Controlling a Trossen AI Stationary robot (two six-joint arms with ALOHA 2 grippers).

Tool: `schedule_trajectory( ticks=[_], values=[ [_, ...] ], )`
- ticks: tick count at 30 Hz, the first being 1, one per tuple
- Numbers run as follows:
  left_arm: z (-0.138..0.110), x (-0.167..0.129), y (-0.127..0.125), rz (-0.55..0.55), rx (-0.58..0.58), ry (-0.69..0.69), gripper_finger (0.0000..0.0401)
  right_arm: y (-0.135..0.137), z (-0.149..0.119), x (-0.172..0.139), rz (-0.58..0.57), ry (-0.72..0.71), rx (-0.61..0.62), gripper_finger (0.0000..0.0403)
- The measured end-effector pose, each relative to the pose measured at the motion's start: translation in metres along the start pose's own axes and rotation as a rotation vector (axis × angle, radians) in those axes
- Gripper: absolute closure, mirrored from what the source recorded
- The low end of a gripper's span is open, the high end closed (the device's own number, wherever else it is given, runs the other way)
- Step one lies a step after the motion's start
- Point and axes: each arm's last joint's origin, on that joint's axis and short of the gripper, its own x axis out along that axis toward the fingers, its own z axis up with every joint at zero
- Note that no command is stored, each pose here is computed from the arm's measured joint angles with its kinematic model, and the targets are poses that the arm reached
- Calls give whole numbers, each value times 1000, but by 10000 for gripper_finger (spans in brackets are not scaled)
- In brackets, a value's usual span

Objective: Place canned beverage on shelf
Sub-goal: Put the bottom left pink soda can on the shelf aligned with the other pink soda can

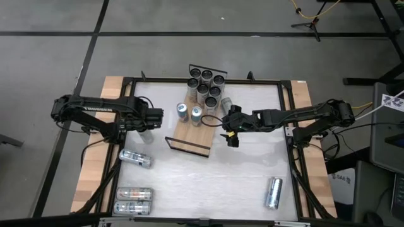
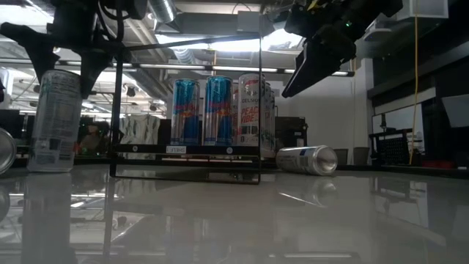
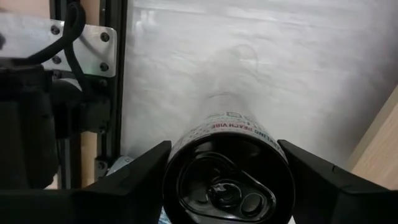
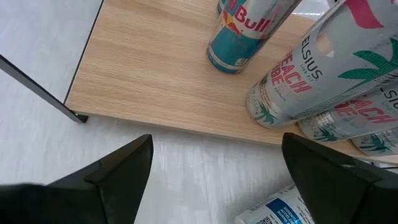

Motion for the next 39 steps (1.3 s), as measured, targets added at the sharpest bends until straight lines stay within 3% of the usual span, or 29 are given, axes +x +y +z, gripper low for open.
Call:
schedule_trajectory(
  ticks=[3, 10, 16, 23, 32, 35, 39],
  values=[
    [0, 0, 0, 2, 79, 7, 133, 0, 0, 0, 0, 0, 0, 52],
    [0, 1, 0, 10, 91, 7, 95, 0, 0, 0, 0, 0, 0, 52],
    [0, 1, -1, -3, 183, 6, 68, 0, 0, 0, 0, 0, 0, 52],
    [0, 1, -1, -3, 447, -4, 67, 0, 0, 0, 0, 1, 0, 52],
    [0, 1, -1, -5, 918, 1, 63, 0, 0, 0, 0, 1, 0, 52],
    [0, 1, -1, -5, 1013, 1, 63, 0, 0, 0, 0, 1, 0, 52],
    [0, 1, -1, -5, 1031, 1, 63, 0, -1, 0, 0, 5, -1, 52]
  ],
)
